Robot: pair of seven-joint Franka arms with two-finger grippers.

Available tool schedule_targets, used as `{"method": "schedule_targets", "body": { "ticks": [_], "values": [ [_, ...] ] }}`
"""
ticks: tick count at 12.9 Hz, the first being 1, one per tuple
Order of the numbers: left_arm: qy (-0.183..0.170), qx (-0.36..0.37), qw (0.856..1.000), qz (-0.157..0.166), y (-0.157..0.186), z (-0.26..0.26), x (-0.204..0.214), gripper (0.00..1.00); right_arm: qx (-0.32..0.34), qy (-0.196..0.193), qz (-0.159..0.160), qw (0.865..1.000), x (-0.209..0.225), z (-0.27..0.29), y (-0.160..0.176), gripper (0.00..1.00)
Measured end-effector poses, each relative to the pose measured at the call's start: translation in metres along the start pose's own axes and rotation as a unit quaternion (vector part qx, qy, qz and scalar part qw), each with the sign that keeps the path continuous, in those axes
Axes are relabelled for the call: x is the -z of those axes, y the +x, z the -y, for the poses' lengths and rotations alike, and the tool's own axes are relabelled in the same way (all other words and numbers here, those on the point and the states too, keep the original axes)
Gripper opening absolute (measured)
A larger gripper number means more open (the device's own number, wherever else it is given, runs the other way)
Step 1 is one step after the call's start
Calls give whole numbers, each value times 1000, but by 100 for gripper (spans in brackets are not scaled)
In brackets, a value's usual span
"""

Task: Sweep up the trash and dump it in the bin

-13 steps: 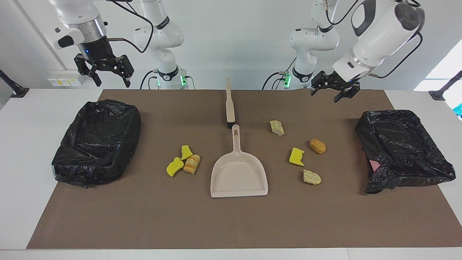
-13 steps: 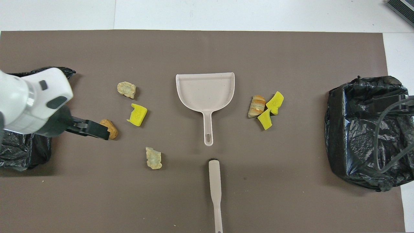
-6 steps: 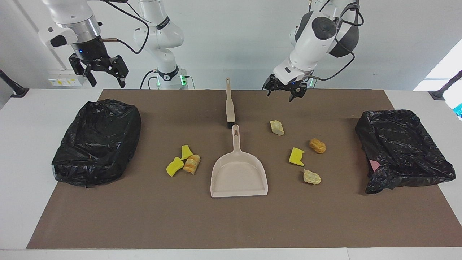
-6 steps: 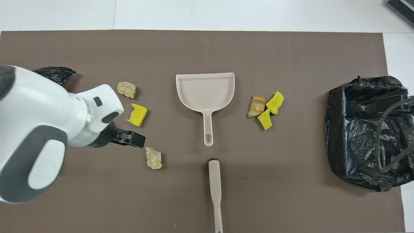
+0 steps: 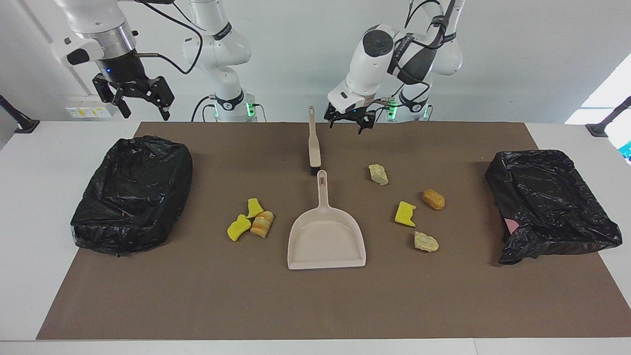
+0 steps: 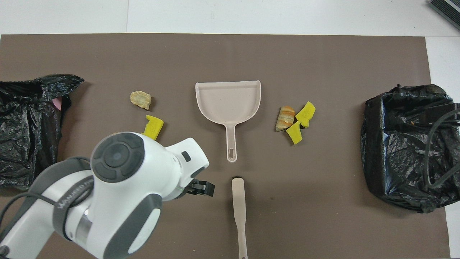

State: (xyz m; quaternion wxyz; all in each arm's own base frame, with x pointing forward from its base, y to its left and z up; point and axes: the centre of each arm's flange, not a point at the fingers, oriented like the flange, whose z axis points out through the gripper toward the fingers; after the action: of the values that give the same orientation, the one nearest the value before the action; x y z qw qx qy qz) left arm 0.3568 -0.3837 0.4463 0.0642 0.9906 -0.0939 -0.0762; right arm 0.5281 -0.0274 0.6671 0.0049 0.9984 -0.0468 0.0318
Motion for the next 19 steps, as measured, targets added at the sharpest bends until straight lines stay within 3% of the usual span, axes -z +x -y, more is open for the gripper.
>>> {"method": "schedule_targets", "body": {
  "ticks": [5,15,17,19],
  "values": [
    [3,38,999,-11,-41,-59,-68,100,0,0,2,1000,-2,0,0,100],
    [61,-7,998,12,-100,-89,-148,100,0,0,5,1000,-2,0,-1,100],
    [64,-7,998,13,-99,-88,-151,95,2,0,11,1000,-4,1,-2,100],
    [64,-6,998,10,-96,-88,-149,80,5,0,12,1000,-3,3,-3,100]
  ]
}}
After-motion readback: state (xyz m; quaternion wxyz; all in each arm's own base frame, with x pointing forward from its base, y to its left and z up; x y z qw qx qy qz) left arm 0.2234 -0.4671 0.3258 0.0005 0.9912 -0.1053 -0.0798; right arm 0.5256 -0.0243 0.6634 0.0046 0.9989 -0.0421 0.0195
